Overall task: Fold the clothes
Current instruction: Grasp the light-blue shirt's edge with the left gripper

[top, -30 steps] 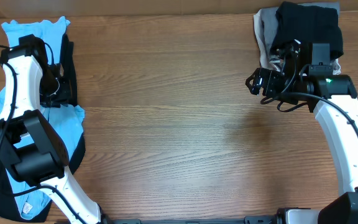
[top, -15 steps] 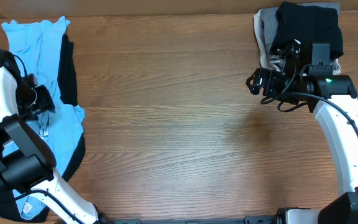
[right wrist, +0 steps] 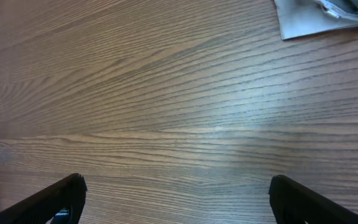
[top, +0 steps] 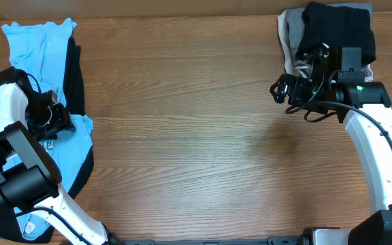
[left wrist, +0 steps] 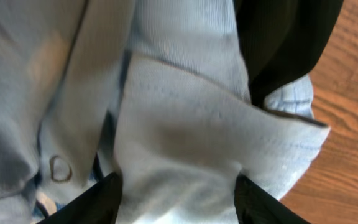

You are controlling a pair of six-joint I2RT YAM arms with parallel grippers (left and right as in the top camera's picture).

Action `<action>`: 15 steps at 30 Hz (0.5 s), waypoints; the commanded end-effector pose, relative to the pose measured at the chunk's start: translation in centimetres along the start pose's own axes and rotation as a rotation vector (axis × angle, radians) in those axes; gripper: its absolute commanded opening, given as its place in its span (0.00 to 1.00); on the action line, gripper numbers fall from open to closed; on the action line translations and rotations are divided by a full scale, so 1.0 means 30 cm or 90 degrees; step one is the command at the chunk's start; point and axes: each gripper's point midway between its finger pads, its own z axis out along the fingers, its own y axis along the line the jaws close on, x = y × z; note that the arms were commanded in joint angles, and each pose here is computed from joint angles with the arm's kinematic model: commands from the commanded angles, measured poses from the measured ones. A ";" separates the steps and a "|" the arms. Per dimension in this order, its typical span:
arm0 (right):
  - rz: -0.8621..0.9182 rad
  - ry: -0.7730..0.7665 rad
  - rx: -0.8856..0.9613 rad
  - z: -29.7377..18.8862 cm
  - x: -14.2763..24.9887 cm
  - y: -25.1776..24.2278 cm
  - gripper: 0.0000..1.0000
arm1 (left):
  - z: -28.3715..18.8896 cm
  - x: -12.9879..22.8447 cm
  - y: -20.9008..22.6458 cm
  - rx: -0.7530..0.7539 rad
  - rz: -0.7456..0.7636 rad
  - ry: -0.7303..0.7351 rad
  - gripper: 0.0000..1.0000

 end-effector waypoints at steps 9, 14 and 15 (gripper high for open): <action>-0.008 -0.016 0.008 -0.012 -0.024 0.005 0.97 | -0.033 -0.019 0.032 -0.016 -0.001 -0.006 0.66; -0.008 -0.017 0.012 -0.012 -0.024 0.001 0.97 | -0.030 -0.039 0.037 -0.020 0.005 -0.022 0.67; -0.008 -0.017 0.012 -0.012 -0.024 0.001 0.97 | -0.027 -0.039 0.037 -0.020 0.005 -0.022 0.67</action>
